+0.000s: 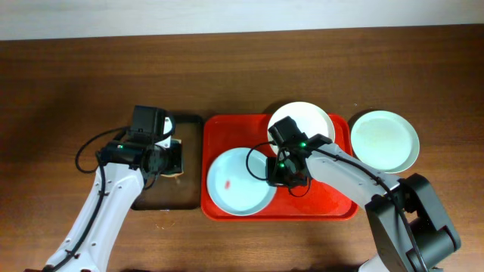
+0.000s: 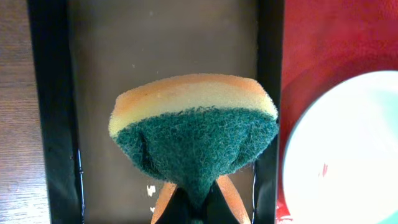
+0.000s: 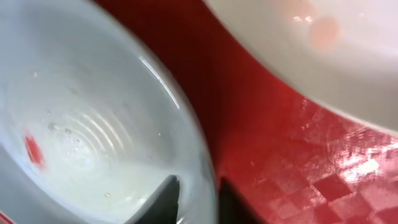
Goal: Clean dirty plates on tray and stack at the side
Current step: 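Lift the sponge with the left gripper and carry it over the pale blue plate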
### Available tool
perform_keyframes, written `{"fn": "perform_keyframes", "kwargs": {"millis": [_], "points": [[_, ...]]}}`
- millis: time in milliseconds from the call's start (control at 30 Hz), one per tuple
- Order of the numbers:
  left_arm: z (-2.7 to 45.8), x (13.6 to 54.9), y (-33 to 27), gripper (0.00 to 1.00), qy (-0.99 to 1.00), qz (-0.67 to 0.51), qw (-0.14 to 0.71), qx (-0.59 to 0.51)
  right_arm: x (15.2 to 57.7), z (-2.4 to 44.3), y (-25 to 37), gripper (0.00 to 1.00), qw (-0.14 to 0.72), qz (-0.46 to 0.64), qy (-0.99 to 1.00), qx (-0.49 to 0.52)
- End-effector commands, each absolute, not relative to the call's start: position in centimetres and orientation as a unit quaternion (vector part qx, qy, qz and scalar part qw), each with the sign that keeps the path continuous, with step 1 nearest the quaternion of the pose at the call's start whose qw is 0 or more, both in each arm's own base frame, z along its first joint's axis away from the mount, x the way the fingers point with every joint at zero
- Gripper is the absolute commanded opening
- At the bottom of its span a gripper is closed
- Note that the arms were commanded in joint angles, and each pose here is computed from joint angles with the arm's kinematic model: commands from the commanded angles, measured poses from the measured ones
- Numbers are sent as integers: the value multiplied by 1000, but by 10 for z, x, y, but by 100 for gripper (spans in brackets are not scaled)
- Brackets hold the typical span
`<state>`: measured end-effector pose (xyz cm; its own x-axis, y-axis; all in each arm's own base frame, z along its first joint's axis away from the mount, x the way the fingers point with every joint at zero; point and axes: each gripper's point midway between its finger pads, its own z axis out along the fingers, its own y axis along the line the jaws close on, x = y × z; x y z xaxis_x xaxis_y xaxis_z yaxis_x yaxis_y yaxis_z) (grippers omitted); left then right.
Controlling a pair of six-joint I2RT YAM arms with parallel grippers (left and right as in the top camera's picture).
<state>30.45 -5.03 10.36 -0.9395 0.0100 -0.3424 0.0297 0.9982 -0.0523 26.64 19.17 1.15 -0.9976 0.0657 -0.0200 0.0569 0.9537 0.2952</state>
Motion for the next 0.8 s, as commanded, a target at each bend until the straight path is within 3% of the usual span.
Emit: {"fn": "perform_keyframes", "kwargs": {"millis": [0,433,567,600,633,733,767], "points": [[85,296,-51,0,986,-32,161,11,264,8,191,4,13,142,989,30],[-3,287,-50,0,995,-22,100,11,267,6,185,4,22,126,991,31],[21,301,-52,0,994,-23,108,11,267,6,185,4,23,126,991,31],[35,309,-53,0,993,-24,116,11,267,6,185,26,23,127,991,32],[52,316,-54,0,992,-25,122,10,267,6,185,31,23,126,991,32],[98,331,-57,0,991,-26,129,10,267,6,185,30,23,127,991,32],[111,333,-57,0,991,-26,129,10,267,6,185,22,23,127,991,32]]}}
